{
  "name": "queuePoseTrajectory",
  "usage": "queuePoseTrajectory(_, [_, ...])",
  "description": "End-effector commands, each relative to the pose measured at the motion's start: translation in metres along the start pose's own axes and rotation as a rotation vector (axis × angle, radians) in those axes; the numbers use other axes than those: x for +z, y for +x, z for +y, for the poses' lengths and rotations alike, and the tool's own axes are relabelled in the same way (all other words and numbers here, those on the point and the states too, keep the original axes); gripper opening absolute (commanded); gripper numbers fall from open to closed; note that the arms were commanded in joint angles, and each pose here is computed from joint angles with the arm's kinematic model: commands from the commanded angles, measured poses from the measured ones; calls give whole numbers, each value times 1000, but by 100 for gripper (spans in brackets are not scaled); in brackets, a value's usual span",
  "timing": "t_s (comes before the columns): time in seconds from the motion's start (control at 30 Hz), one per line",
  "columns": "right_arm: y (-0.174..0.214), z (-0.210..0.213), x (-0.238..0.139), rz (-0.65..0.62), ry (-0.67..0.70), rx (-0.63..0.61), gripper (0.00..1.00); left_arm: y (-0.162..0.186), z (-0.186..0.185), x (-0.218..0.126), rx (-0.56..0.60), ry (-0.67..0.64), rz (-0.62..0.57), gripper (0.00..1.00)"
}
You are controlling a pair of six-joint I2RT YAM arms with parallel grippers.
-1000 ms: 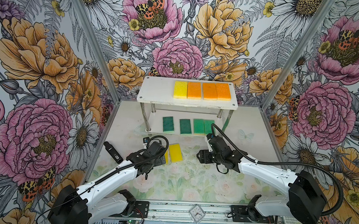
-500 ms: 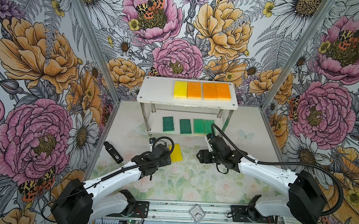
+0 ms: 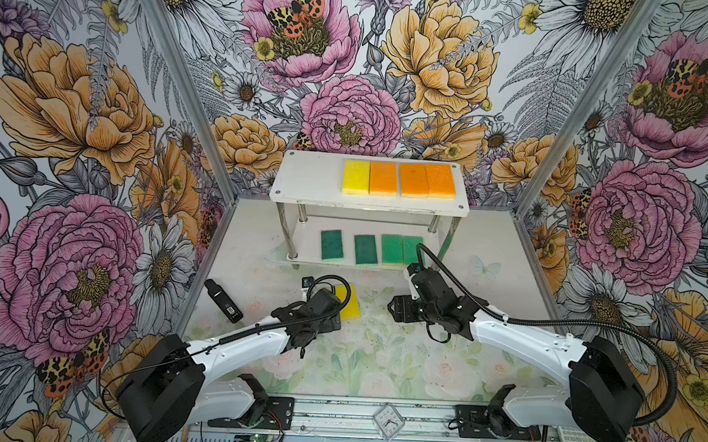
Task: Place and organize the cleaning sponges onto the shelf
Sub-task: 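Lower the left gripper and close it on the yellow sponge nearer it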
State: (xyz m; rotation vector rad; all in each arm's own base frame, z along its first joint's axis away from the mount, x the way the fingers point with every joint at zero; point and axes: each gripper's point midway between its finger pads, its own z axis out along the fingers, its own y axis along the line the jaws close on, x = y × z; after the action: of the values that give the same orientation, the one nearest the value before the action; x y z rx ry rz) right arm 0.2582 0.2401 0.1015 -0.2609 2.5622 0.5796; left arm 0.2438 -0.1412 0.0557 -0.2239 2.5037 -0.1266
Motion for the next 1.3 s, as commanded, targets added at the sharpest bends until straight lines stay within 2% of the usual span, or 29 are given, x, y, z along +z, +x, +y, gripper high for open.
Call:
queuePoseTrajectory(0.0, [-4, 2, 1, -19, -2, 5, 75, -2, 1, 4, -18, -9, -33, 99])
queuePoseTrajectory(0.63, [-4, 4, 2, -12, -7, 1, 75, 9, -1, 25, 0, -51, 6, 98])
queuePoseTrajectory(1.27, [-2, 3, 5, -4, 0, 0, 75, 16, -2, 33, 22, -72, 31, 75])
